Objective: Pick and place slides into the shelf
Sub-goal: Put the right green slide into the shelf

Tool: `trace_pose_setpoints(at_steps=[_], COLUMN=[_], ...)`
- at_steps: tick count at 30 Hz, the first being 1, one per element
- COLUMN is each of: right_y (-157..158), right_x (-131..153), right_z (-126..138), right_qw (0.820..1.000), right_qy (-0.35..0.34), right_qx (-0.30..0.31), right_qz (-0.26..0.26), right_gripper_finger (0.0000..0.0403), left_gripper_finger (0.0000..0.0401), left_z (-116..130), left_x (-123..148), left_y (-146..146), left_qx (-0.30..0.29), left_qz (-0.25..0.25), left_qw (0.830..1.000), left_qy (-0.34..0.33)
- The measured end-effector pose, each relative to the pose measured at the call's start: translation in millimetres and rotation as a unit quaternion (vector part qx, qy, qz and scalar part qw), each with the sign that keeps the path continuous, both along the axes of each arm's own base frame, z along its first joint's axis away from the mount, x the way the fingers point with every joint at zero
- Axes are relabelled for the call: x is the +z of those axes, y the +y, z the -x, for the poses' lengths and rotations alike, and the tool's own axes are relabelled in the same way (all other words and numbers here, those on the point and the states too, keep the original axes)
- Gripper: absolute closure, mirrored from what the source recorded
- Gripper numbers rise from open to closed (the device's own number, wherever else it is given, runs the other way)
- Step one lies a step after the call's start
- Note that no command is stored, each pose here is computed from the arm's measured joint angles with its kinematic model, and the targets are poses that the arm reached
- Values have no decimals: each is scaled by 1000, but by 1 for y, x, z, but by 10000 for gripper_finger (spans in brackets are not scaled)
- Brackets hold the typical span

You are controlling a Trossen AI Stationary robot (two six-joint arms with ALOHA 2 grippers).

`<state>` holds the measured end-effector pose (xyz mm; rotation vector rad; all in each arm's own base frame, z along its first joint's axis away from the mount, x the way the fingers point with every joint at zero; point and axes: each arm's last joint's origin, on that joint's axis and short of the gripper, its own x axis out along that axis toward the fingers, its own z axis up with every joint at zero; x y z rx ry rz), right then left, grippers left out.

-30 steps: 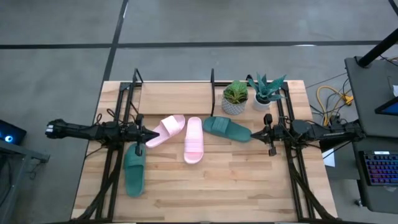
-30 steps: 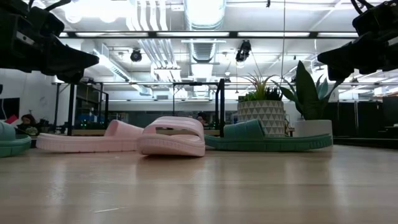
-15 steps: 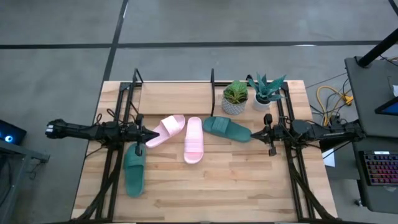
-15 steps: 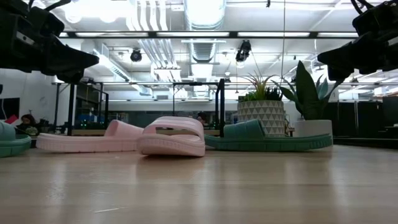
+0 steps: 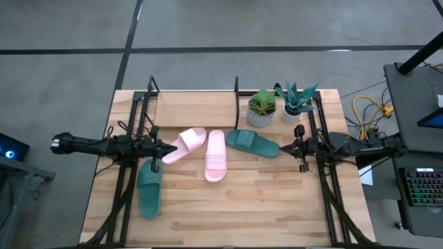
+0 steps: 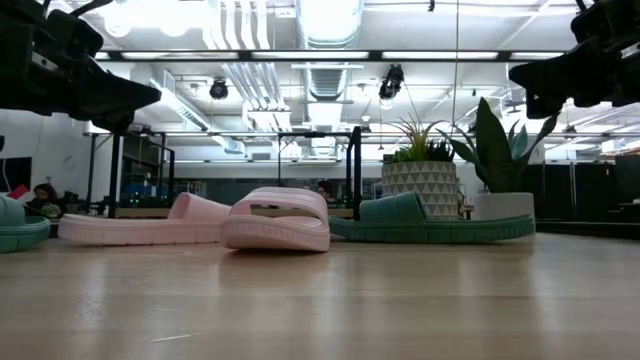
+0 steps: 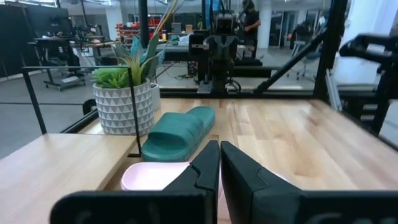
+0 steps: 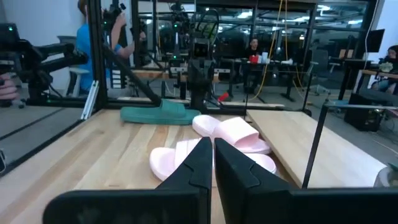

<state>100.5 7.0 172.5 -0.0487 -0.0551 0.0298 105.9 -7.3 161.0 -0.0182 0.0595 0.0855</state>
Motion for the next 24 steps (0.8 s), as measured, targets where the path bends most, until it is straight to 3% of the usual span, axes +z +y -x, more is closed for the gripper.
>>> trace_pose_setpoints(at_steps=[3, 7, 15, 19, 24], right_y=[0, 0, -2, -2, -2], right_x=[2, 7, 17, 14, 11], right_z=[0, 1, 2, -1, -8], right_qw=[1000, 999, 994, 994, 989], right_qy=[-9, -38, -88, -71, -44], right_qx=[1, 3, -34, -42, -54], right_qz=[-16, -35, 49, 70, 128], right_gripper_finger=[394, 394, 386, 349, 274], left_gripper_finger=[401, 401, 401, 380, 303], left_z=[0, 0, 0, -2, -8], left_x=[0, 6, 20, 24, 22], left_y=[0, 0, 2, 2, 1], left_qx=[2, 6, 49, 42, 41], left_qz=[34, 15, -66, -69, -73], left_qw=[999, 999, 992, 991, 992], left_qy=[-4, -31, -92, -112, -90])
